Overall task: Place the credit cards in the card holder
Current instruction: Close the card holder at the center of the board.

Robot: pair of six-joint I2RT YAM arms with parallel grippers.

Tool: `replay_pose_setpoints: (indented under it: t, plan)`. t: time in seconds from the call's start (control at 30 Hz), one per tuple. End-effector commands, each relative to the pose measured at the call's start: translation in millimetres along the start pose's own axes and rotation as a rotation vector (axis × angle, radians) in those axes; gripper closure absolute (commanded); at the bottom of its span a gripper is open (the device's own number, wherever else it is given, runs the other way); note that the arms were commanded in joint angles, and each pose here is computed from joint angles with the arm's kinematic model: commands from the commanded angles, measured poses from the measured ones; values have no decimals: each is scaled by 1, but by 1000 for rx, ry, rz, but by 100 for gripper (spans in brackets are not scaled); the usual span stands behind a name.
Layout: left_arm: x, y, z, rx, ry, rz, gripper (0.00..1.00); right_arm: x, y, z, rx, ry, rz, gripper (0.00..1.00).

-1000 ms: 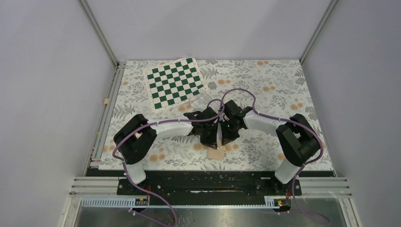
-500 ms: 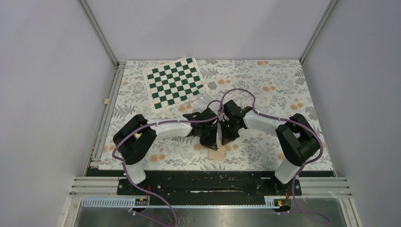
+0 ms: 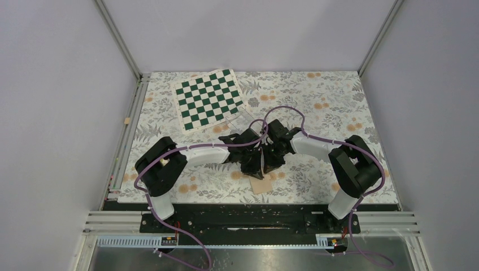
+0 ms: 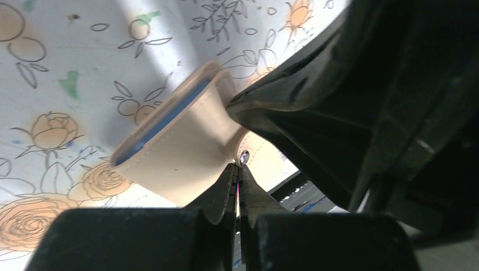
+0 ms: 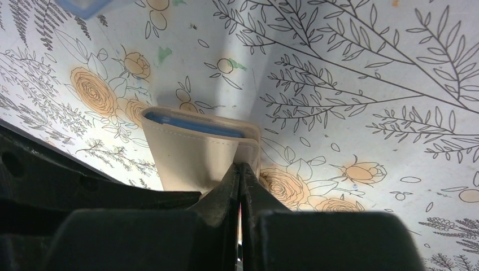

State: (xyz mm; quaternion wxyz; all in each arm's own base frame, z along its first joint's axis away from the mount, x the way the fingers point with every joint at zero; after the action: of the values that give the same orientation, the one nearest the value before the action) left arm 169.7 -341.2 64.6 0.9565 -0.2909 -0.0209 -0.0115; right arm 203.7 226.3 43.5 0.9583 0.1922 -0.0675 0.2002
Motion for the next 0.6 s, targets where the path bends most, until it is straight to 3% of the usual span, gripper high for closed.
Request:
replay_pose_setpoints:
  t: [0.0,0.57]
  plan:
    - [-1,-24,7,-109,0,-24,100,-9,-2,-9,0,37,-1,100]
    - [-8,-6,0,-34,20,7,100,-10,-2,-10,4,43,-4,100]
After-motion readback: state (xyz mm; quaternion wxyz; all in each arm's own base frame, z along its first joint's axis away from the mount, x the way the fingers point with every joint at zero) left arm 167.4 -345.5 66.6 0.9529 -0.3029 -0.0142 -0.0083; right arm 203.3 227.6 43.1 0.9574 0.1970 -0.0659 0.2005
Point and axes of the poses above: each gripper's point midway between its finger pads, its own z axis back along the fingers, its own y axis along the line the jaws close on, x = y × z, the point moved 3 cm from there along z, back along the fingers, and after that the axes turned 10 degrees about z, right-handed, at the moved point
